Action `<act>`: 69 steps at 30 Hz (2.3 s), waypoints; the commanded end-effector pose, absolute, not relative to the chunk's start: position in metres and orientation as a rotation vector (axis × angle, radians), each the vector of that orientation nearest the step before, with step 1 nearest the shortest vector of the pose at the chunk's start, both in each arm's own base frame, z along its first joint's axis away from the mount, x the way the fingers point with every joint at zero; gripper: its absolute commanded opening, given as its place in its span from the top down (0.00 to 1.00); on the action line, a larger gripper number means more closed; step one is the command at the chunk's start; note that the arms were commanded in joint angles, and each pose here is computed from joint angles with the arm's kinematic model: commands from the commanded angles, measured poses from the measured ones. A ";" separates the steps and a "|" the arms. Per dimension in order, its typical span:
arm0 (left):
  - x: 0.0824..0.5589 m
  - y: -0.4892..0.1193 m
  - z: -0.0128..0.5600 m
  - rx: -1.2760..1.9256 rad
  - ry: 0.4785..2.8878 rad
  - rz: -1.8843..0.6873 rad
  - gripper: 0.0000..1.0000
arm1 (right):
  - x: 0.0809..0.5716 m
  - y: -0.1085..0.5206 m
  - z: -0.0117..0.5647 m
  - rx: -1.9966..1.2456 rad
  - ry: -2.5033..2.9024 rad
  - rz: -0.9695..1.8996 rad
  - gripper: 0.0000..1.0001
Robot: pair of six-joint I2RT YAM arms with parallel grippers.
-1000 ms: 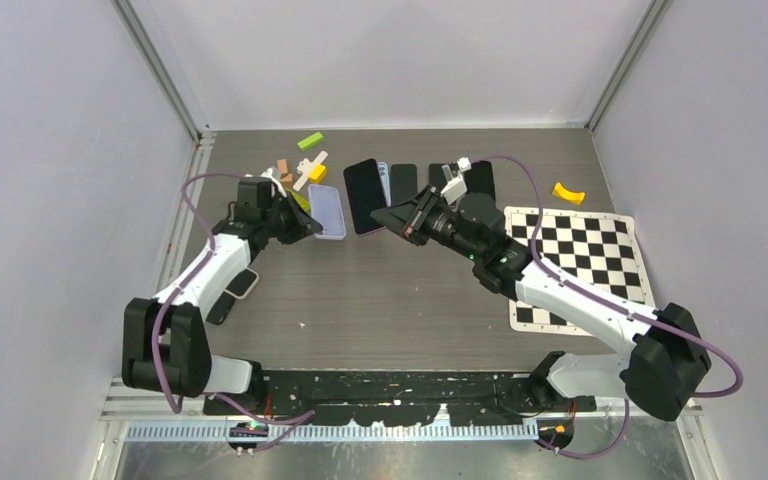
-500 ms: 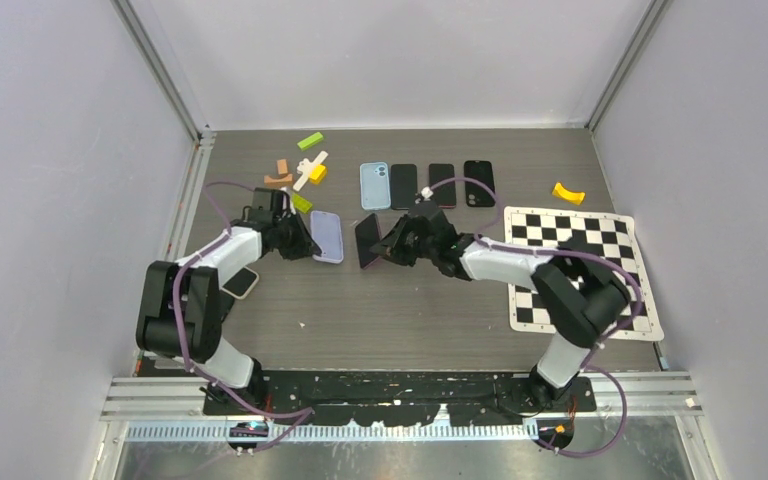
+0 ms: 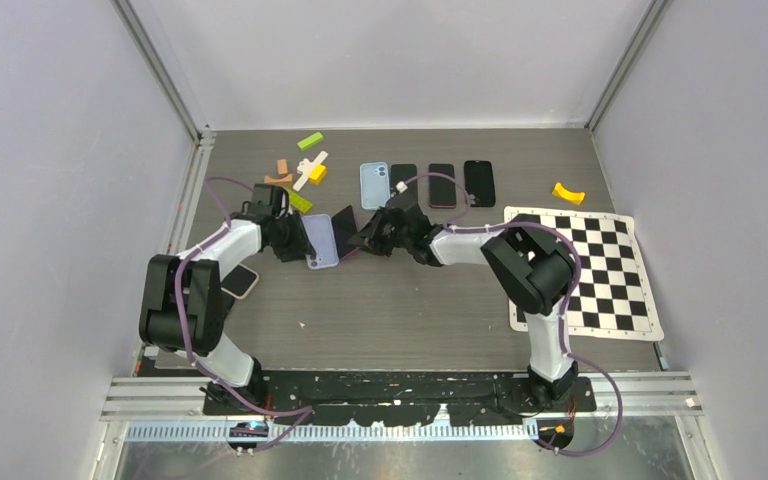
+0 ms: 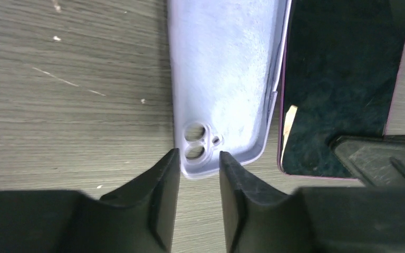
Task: Take the phone out of the phone case
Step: Place the phone case at the center of the board, then place the phone at the center of the board, then pick up the phone at the center of the board.
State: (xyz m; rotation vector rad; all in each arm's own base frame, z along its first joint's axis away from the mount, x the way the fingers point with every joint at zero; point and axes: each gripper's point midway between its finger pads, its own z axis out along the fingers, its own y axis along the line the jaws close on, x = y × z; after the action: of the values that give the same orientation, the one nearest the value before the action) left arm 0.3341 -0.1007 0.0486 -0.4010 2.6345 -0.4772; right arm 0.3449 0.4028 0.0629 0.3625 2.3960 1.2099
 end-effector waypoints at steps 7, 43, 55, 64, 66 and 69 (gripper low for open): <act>0.341 -0.073 0.086 -0.470 2.519 -0.305 0.35 | 0.342 0.425 0.051 0.338 2.452 1.235 0.85; 0.284 0.072 0.040 -1.159 2.323 0.129 0.00 | 0.274 0.359 0.085 -0.099 2.320 1.025 0.11; 0.314 0.039 0.010 -1.166 2.335 -0.193 0.19 | 0.272 0.359 0.093 -0.105 2.302 1.049 0.12; 0.317 0.040 0.016 -1.163 2.314 -0.198 0.33 | 0.272 0.356 0.087 -0.103 2.320 1.026 0.13; 0.315 0.044 0.017 -1.165 2.308 -0.161 0.26 | 0.272 0.356 0.085 -0.103 2.324 1.025 0.13; 0.312 0.049 0.017 -1.155 2.316 -0.126 0.19 | 0.271 0.357 0.084 -0.105 2.330 1.026 0.13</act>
State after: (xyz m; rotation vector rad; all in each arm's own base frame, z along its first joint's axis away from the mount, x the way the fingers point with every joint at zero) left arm 0.3249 0.0574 0.0310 -1.1352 2.2646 -0.1085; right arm 0.2659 0.3511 0.0663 -0.0762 2.3956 0.9960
